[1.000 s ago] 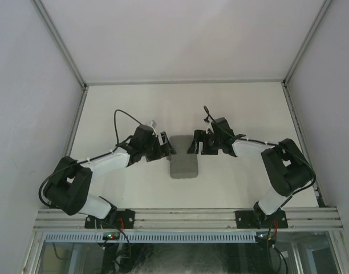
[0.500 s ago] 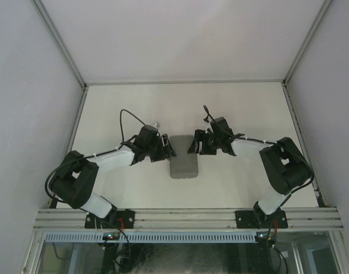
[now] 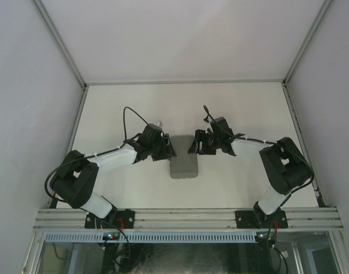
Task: Sort the tools into containers
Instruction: Close the storage box at the center of the board.
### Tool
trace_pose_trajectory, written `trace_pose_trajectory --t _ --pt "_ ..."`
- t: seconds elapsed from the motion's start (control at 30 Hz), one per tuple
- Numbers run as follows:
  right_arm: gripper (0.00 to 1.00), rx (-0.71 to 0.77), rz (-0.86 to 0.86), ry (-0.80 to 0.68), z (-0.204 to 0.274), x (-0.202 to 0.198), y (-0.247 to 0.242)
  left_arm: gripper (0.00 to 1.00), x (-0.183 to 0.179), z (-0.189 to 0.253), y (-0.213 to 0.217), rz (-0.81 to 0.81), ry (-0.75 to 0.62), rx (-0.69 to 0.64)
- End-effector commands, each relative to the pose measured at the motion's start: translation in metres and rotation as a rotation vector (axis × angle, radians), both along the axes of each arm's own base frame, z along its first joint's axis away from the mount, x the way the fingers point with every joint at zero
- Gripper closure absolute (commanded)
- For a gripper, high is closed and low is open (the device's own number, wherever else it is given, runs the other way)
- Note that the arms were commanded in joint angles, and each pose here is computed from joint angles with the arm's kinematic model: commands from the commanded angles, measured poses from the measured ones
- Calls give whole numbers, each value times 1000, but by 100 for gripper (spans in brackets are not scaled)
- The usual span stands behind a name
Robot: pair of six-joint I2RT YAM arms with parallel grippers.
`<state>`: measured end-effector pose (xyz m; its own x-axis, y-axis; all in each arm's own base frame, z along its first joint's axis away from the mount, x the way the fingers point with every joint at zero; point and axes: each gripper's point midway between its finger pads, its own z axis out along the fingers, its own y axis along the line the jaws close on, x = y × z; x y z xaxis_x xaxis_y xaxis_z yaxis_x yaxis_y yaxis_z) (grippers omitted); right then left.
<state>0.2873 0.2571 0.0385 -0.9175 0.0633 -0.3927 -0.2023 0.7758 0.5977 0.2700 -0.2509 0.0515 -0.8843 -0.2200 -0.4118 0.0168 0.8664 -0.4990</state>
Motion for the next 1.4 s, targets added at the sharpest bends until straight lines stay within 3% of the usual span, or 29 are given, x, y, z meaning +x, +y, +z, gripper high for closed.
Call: trace_pose_trajectory --t 0.0,0.57,1.37 --pt "36 8 1 -28 8 9 6 42 12 16 -3 8 -42 32" --pt "39 10 -1 -22 7 8 8 47 12 13 -5 4 -23 56" --pt "42 17 2 -18 5 9 8 67 13 16 -13 -11 -18 37"
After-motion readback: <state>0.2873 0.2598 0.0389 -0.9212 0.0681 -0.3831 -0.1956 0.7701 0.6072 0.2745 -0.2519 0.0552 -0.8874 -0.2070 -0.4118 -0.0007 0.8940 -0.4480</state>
